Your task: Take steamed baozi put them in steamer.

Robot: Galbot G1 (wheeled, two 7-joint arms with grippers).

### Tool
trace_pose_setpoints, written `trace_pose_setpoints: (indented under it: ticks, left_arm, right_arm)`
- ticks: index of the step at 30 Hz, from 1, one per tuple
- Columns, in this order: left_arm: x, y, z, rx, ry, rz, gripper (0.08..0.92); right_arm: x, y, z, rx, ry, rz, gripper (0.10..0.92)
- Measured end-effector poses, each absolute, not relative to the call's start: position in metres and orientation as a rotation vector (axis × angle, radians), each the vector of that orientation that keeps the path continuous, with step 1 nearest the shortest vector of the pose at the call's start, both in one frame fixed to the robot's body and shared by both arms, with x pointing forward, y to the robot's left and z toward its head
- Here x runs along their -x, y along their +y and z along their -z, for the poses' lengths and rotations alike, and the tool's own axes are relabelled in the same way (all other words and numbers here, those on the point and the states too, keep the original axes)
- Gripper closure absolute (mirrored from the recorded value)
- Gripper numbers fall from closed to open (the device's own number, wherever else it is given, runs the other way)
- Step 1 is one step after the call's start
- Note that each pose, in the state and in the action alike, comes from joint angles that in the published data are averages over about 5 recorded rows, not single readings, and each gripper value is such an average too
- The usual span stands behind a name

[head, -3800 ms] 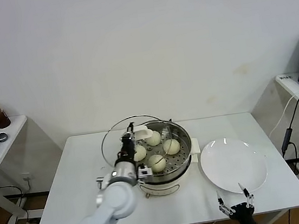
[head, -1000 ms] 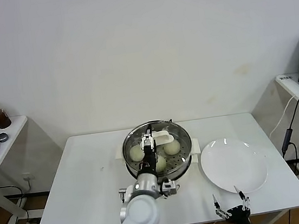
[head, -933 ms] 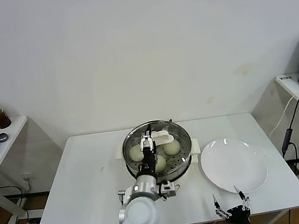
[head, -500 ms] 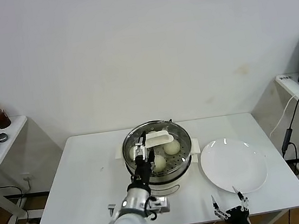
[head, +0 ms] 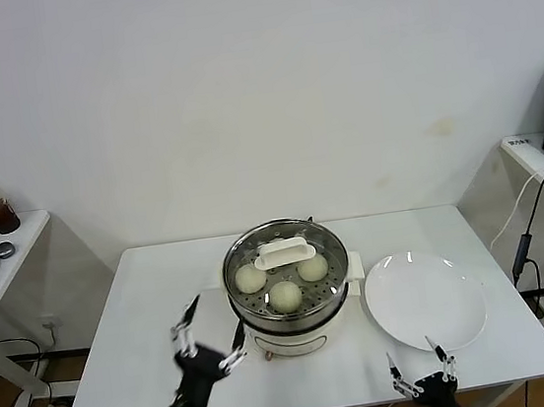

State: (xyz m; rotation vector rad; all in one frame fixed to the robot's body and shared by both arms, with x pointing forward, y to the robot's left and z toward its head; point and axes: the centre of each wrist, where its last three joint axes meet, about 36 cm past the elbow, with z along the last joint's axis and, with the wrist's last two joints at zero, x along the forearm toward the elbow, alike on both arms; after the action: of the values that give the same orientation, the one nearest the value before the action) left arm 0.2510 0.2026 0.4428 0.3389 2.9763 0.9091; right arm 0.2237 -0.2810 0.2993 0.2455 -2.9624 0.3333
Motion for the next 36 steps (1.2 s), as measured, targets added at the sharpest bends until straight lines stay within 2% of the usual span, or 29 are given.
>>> trace_pose_setpoints:
  ticks: [8,18,30,36]
  left_arm:
    - [-0.210,0.235,-0.405,-0.224,3.232,-0.292,0.177]
    - [-0.171,0.269,-0.350,-0.016,3.285,-0.018,0.177]
    - [-0.149,0.285,-0.322,0.054,3.280,0.026,0.177]
    - [-0.143,0.288,-0.315,0.057,3.282,0.015,0.177]
  right_arm:
    - [-0.215,-0.288,-0.314,-0.288,-2.938,-0.247,0.200]
    - [-0.207,-0.285,-0.319,-0.317,-2.921,-0.187,0.200]
    - [-0.203,-0.289,-0.323,-0.304,-2.918,-0.172,0.200]
    - [-0.202,-0.290,-0.323,-0.301,-2.911,-0.177,0.200]
